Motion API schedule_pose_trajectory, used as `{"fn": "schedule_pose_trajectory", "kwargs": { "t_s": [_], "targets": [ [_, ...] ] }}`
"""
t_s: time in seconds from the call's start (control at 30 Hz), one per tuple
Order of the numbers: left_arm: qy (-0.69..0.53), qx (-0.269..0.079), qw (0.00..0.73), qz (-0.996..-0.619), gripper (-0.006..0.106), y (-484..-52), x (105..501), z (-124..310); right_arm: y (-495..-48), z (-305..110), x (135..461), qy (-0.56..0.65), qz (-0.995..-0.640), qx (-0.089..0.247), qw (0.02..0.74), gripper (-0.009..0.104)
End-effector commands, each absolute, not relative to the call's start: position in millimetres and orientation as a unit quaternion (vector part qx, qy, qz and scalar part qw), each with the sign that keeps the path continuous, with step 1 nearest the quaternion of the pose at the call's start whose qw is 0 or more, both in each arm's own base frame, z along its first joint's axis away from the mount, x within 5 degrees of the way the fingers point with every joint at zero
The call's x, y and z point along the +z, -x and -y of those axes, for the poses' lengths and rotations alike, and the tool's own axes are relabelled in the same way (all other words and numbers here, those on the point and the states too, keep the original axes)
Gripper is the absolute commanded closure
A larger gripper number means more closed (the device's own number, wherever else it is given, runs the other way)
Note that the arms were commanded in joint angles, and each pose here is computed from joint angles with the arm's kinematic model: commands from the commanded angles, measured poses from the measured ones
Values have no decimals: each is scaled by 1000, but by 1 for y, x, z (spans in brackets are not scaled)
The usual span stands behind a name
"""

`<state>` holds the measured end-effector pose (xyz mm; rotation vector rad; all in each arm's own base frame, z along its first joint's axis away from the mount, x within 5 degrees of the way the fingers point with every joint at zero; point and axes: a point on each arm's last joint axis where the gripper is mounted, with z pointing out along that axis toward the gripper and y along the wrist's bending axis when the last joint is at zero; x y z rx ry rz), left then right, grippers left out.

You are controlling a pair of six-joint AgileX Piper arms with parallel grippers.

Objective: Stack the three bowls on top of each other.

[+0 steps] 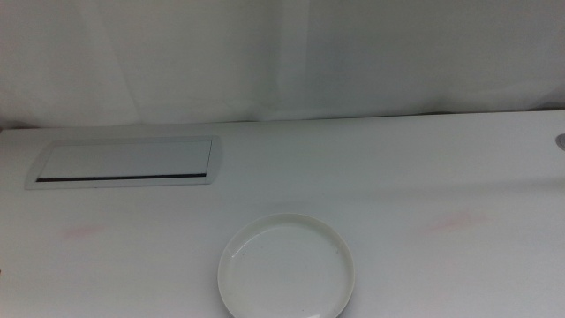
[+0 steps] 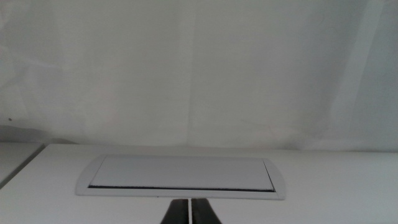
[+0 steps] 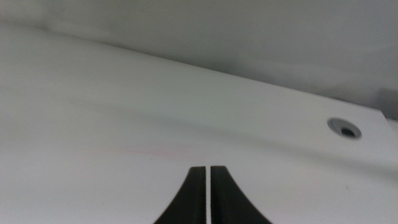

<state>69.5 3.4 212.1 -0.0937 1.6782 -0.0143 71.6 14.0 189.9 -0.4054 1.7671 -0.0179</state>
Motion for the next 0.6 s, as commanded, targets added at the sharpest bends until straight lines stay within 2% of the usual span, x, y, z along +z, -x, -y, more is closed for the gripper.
{"fn": "schedule_pose_trajectory", "kwargs": {
  "t_s": [0.0, 0.03, 0.1, 0.2, 0.57],
  "targets": [
    [44, -7, 669, -742, 103, -69, 211, -4, -70, -16, 188, 208, -754, -15, 622, 98],
    [44, -8, 670, -741, 103, -69, 212, -3, -68, -18, 192, 239, -730, -35, 640, 98],
    [44, -8, 670, -741, 103, -69, 212, -3, -67, -18, 195, 236, -717, -30, 655, 98],
    [44, -8, 670, -741, 103, -69, 212, -3, -65, -17, 196, 205, -715, -5, 668, 98],
    [44, -8, 670, -741, 103, -69, 212, -3, -63, -17, 198, 198, -708, -3, 678, 98]
  ]
}}
